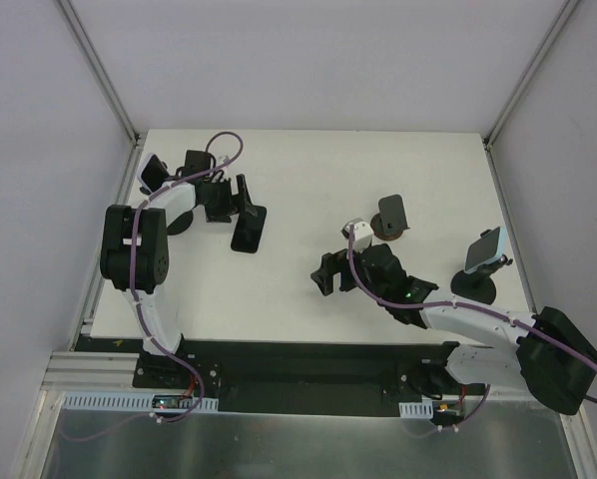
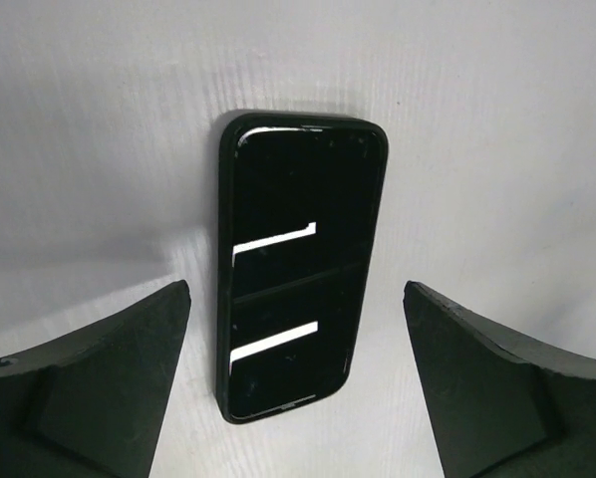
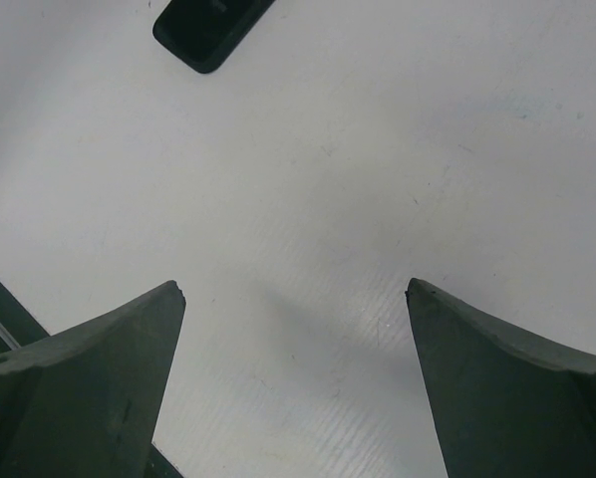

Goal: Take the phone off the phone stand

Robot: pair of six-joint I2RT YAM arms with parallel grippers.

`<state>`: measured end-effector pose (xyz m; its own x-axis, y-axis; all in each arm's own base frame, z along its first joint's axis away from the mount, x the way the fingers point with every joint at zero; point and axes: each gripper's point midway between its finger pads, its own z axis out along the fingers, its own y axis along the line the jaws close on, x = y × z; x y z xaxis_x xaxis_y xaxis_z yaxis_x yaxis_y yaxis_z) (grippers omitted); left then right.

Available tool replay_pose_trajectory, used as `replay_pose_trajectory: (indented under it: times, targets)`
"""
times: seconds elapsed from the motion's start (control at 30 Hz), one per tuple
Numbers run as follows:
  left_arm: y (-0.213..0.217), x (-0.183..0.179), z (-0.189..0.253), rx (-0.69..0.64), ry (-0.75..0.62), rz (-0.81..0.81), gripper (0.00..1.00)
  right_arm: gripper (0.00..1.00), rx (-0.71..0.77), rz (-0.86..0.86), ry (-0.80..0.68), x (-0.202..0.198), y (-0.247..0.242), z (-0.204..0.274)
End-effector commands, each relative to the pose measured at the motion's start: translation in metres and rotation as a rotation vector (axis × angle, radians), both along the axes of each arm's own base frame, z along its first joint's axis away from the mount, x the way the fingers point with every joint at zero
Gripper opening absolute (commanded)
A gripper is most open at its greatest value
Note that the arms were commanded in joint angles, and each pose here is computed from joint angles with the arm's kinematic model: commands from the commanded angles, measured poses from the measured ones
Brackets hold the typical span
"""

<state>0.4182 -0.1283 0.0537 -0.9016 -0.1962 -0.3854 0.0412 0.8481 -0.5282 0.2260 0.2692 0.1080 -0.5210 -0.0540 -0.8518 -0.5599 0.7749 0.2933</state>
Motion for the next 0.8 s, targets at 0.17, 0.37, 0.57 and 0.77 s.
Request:
replay_pose_trajectory:
  times: [0.17, 0.37, 0.57, 0.77]
  targets:
    - [-0.025, -0.034, 0.071, 0.014, -0.153, -0.053, 0.99, 0.96, 0.013, -0.064, -0.044, 0.013, -0.01, 0.019]
    - [-0.033, -0.074, 0.129, -0.033, -0.297, -0.078, 0.99, 0.96, -0.059, -0.164, 0.001, 0.024, -0.034, 0.011]
    - [-0.01, -0.114, 0.193, 0.013, -0.56, -0.043, 0.99, 0.96, -0.131, -0.267, 0.076, 0.041, -0.056, 0.0]
    - [0.023, -0.153, 0.221, 0.113, -0.78, 0.028, 0.99, 0.96, -0.178, -0.357, 0.146, 0.065, -0.07, -0.014]
